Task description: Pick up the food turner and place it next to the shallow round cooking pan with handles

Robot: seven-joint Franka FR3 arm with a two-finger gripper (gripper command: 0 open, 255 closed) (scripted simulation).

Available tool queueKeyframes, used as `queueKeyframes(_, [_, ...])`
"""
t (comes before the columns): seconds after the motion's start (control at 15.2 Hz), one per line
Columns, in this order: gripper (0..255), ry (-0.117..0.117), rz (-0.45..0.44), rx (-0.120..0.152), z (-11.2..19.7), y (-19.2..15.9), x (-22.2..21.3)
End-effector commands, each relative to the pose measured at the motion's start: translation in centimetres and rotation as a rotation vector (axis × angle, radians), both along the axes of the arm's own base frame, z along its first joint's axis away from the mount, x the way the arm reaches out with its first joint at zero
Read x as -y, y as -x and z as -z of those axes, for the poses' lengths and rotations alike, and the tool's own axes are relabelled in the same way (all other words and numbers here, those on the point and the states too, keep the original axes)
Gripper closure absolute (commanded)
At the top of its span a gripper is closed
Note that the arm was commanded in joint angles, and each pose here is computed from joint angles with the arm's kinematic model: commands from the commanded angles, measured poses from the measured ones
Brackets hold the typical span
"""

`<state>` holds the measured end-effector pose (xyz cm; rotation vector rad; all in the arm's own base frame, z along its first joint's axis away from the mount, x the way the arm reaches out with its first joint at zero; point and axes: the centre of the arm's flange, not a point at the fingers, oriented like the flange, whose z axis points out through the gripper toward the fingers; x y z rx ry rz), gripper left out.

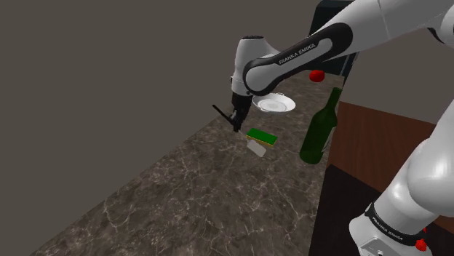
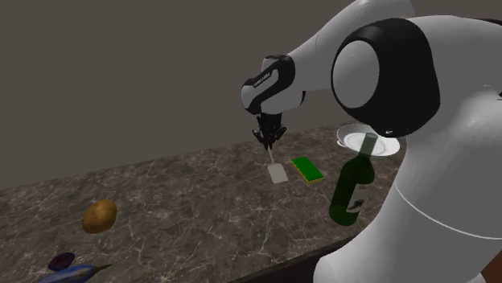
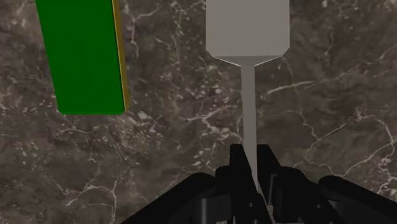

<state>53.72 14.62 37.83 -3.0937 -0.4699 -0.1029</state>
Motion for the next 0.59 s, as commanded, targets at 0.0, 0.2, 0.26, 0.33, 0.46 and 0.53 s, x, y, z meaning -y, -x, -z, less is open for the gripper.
queueKeyframes(0.0, [255, 0.0, -0.001, 0.0, -0.1, -1.7, 2.2])
queueKeyframes(0.2, [255, 0.0, -0.001, 0.0, -0.1, -3.9, 5.5])
queueKeyframes(0.26, [255, 0.0, -0.001, 0.0, -0.1, -4.6, 6.7])
queueKeyframes(0.33, [255, 0.0, -0.001, 0.0, -0.1, -5.3, 7.8])
queueKeyframes(0.46, [255, 0.0, -0.001, 0.0, -0.1, -6.7, 10.0])
queueKeyframes(0.53, [255, 0.0, -0.001, 0.0, -0.1, -7.5, 11.1])
